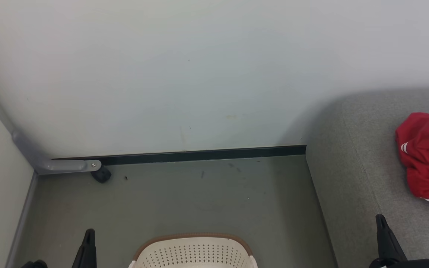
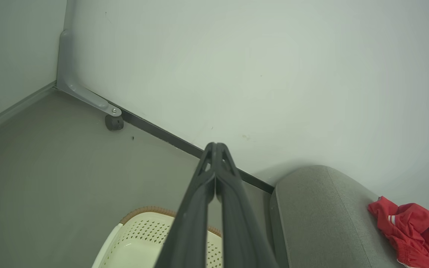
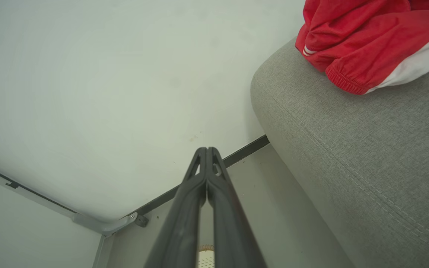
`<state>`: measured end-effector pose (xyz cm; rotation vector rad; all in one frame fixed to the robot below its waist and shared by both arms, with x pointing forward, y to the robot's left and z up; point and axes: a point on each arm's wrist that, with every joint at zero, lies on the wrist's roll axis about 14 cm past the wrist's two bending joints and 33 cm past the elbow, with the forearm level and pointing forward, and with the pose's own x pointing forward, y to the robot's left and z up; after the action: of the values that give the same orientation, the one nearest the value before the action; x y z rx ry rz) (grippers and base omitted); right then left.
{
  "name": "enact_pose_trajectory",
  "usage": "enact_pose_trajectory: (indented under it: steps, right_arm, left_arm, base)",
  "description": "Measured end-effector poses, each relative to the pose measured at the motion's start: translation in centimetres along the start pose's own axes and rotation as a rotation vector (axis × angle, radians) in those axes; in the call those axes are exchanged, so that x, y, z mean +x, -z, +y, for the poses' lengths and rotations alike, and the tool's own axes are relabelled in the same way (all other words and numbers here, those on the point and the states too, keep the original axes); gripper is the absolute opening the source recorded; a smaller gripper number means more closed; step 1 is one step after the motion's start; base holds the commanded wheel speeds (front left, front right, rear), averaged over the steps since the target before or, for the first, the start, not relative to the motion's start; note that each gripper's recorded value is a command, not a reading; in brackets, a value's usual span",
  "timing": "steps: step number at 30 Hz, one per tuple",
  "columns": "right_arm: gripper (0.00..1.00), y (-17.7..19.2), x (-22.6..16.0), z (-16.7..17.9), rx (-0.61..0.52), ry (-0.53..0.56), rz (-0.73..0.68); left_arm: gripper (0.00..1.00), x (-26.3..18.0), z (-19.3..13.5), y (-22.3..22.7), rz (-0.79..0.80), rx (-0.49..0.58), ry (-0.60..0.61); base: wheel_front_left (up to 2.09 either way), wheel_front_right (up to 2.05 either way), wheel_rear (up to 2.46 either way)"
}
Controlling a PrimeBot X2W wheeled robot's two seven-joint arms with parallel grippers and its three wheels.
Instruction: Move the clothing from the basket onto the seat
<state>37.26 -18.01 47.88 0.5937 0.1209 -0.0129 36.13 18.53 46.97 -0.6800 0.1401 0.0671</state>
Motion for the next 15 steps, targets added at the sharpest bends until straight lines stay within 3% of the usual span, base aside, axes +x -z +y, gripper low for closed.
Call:
enact_pose_trajectory:
  steps: [15]
  right_arm:
    - [0.00,-0.01,0.21,-0.93,0.216,0.035,0.016]
  left_arm:
    - [0.00,0.46,0.33,-0.08,0.020,-0.191,-0.009]
  base:
    - [0.00,0.00,0.00]
